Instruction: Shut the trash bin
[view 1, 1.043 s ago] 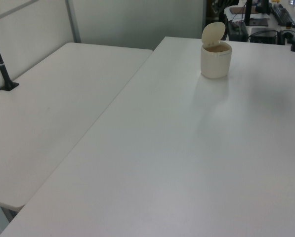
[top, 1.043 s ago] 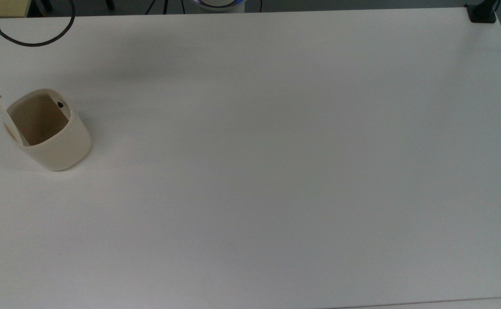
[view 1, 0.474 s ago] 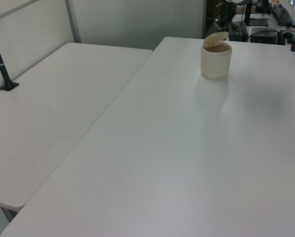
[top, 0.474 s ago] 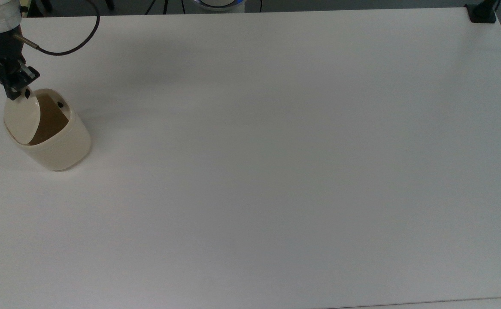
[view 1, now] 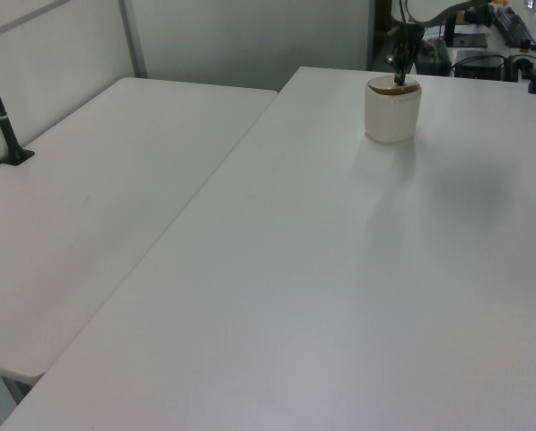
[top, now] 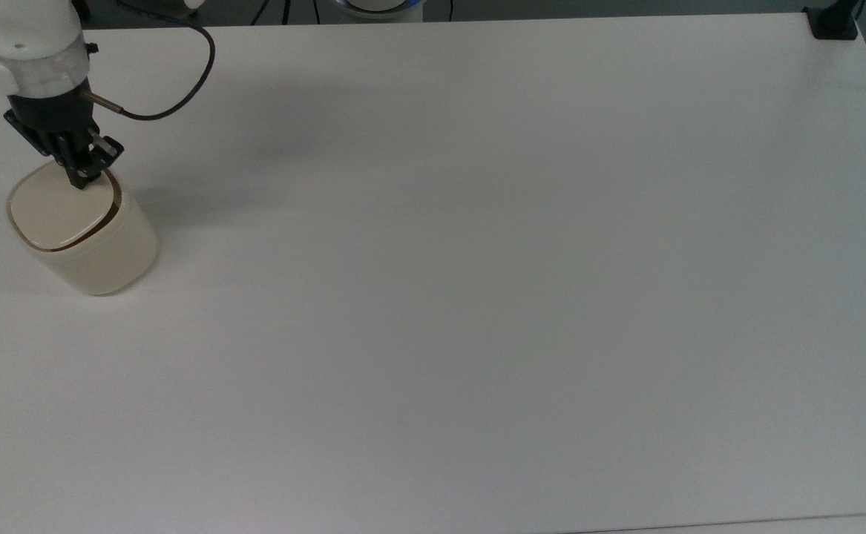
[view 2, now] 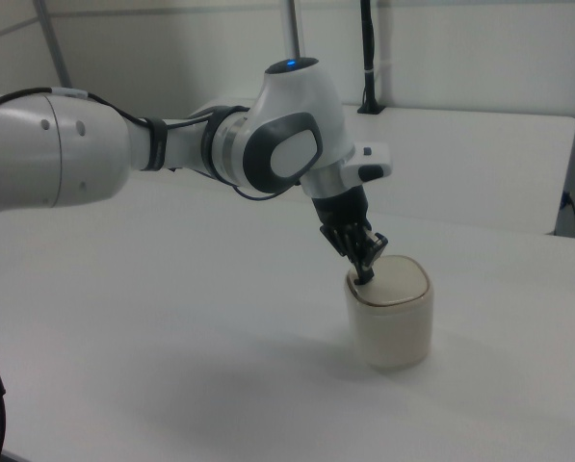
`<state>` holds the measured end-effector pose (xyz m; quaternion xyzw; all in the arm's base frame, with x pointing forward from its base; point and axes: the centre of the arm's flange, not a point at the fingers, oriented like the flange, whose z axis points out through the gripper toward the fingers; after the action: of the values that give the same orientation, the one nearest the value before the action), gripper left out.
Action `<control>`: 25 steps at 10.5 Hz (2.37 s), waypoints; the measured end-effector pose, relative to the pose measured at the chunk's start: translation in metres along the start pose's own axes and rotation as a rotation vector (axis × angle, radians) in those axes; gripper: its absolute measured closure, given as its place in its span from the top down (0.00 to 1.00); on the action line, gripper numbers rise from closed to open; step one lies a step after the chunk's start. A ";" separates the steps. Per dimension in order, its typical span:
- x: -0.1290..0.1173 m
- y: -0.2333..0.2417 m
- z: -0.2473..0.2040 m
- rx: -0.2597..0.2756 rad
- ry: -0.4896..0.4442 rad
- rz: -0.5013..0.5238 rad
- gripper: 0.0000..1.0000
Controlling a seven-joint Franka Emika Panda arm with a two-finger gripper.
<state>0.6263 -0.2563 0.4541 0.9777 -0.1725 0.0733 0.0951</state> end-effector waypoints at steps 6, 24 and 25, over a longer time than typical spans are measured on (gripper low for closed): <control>0.002 -0.006 0.004 0.000 -0.005 -0.014 0.03; -0.096 -0.237 -0.198 0.125 -0.100 -0.383 0.99; -0.096 -0.237 -0.199 0.124 -0.098 -0.377 1.00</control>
<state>0.5981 0.0359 0.5926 0.9990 0.0140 0.0169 0.0382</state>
